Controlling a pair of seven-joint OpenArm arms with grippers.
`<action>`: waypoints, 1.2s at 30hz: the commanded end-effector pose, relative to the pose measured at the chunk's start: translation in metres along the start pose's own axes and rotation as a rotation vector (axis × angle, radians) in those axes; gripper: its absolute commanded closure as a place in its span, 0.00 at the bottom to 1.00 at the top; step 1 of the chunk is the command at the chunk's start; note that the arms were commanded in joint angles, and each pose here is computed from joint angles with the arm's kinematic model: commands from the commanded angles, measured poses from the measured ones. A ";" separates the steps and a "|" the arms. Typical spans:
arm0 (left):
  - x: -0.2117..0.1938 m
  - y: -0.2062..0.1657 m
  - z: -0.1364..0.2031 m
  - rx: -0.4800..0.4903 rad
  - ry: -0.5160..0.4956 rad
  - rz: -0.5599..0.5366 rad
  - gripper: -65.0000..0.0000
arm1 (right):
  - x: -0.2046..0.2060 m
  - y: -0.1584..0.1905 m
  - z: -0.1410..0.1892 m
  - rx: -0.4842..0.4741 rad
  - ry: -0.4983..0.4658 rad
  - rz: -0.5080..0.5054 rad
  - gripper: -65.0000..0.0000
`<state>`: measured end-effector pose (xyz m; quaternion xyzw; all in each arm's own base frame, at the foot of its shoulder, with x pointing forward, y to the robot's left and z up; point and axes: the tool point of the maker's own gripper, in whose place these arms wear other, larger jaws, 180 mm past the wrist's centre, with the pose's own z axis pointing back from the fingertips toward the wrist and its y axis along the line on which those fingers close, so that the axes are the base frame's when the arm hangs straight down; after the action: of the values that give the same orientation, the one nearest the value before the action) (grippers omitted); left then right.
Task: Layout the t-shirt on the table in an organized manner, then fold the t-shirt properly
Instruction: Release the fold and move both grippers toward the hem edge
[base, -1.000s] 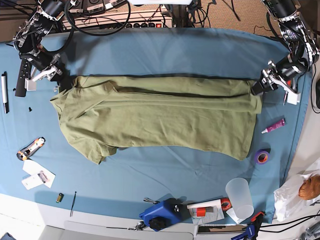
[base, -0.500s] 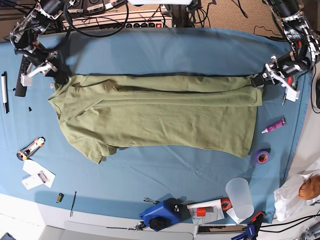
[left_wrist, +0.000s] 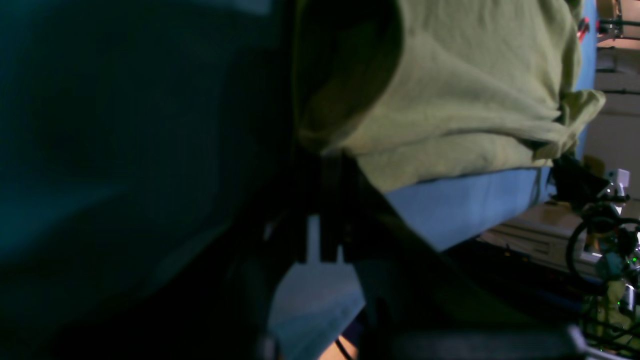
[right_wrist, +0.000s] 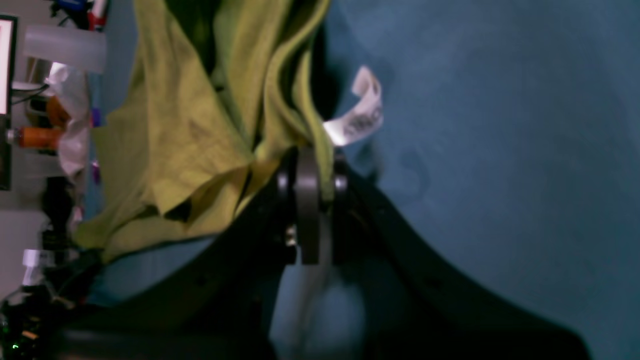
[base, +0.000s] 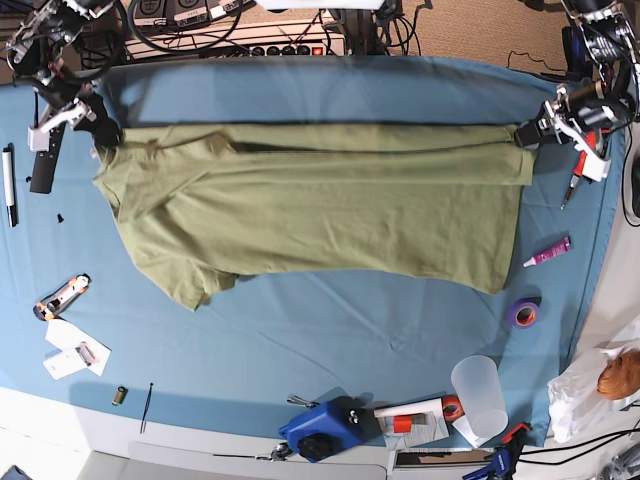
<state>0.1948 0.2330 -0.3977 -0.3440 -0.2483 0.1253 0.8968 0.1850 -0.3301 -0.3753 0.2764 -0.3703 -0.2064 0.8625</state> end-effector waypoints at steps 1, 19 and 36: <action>0.010 -0.003 0.008 -0.002 -0.020 -0.032 1.00 | 0.020 0.005 0.011 0.006 -0.052 0.047 1.00; 0.011 -0.004 0.010 0.006 -0.023 -0.046 0.58 | 0.029 0.010 0.022 -0.021 -0.046 0.120 0.78; 0.090 -0.059 0.048 0.149 -0.250 -0.471 0.58 | 0.125 0.011 0.096 -0.045 -0.369 0.189 0.78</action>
<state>0.2424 0.2492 -0.3079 -0.1953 -0.3998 -0.0174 0.8954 0.1867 -0.4166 -0.2713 0.1873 -0.5138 -0.1990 0.8132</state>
